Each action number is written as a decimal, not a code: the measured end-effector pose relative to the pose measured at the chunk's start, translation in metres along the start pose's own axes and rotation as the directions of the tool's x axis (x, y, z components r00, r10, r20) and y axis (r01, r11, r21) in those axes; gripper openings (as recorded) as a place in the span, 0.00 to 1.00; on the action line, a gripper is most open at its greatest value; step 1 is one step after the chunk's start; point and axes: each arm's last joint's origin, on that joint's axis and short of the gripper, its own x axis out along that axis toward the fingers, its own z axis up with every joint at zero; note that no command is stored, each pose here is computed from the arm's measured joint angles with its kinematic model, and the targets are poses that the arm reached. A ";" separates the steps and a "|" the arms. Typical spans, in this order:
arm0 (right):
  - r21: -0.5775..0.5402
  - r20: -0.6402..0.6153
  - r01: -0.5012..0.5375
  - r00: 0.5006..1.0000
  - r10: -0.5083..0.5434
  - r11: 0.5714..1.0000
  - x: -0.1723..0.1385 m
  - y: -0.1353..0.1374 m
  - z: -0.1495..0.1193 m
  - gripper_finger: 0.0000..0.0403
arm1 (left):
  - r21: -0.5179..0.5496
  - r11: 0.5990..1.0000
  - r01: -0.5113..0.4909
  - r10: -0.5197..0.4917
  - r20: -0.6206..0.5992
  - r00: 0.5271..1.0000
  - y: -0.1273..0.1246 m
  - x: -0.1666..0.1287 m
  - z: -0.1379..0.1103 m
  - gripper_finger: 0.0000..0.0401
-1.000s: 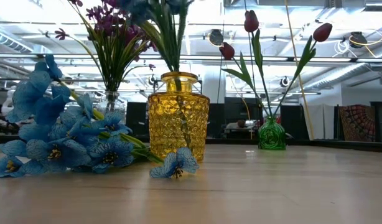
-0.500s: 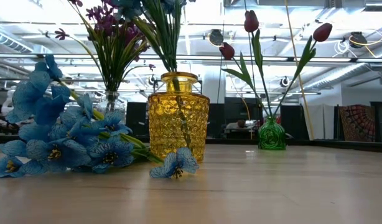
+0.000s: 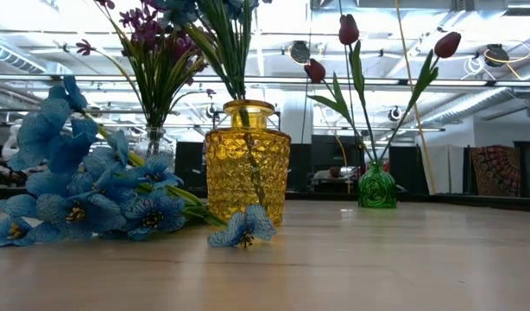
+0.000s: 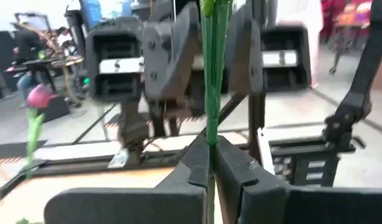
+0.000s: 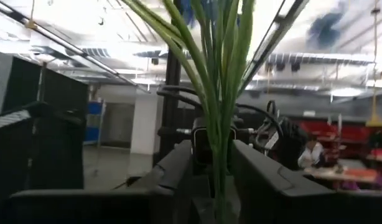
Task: Sort flowers into vase by color
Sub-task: Put the top blue flowers into the yellow vase
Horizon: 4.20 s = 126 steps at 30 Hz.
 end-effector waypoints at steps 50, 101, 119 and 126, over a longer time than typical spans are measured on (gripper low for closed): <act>0.086 -0.259 0.115 0.962 -0.089 0.990 0.001 -0.027 0.007 0.04 | -0.225 0.971 0.079 -0.163 -0.384 0.909 0.028 -0.006 -0.024 0.08; 0.042 -0.376 0.302 0.888 -0.265 0.952 -0.022 -0.066 -0.056 0.02 | 0.127 0.986 -0.103 0.156 -0.532 0.832 -0.057 -0.094 -0.091 0.42; 0.033 -0.409 0.310 0.872 -0.270 0.950 -0.024 -0.068 -0.060 0.02 | 0.355 0.906 -0.229 0.402 -0.558 0.725 0.017 -0.037 -0.103 0.42; 0.053 -0.408 0.318 0.872 -0.270 0.947 -0.024 -0.068 -0.060 0.02 | 0.365 0.891 -0.270 0.442 -0.562 0.699 0.033 -0.028 -0.105 0.42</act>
